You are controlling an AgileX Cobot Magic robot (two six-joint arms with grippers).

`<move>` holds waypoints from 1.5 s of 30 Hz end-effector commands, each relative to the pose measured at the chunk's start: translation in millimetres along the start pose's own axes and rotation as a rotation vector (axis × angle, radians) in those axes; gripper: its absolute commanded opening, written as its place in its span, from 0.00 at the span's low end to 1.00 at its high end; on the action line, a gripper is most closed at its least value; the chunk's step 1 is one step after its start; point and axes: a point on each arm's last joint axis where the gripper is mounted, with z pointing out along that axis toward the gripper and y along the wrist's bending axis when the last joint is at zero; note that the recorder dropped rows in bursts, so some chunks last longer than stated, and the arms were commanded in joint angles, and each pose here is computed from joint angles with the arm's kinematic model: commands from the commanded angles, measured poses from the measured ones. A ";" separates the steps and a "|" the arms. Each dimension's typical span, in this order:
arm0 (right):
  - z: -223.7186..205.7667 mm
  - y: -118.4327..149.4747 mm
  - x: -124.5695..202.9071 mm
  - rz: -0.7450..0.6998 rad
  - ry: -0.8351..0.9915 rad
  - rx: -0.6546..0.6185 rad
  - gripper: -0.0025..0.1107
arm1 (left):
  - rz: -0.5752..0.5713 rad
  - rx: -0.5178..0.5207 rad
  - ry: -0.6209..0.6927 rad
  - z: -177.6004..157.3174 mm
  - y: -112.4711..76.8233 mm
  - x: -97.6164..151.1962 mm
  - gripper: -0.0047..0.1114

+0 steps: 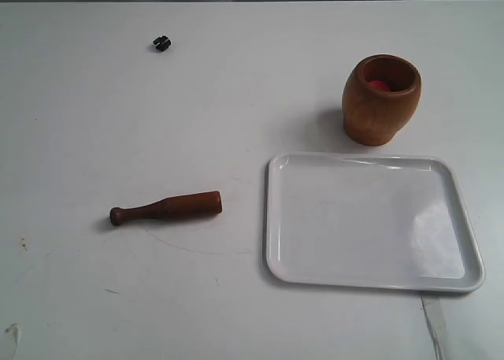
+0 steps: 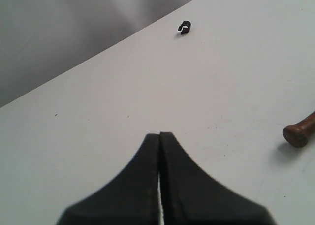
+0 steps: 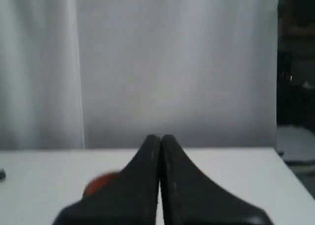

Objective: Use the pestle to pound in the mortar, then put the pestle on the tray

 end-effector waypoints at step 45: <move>231.8 196.4 -18.3 -0.840 1.085 -1.078 0.02 | -0.012 0.008 -0.007 0.0 -0.6 -0.4 0.04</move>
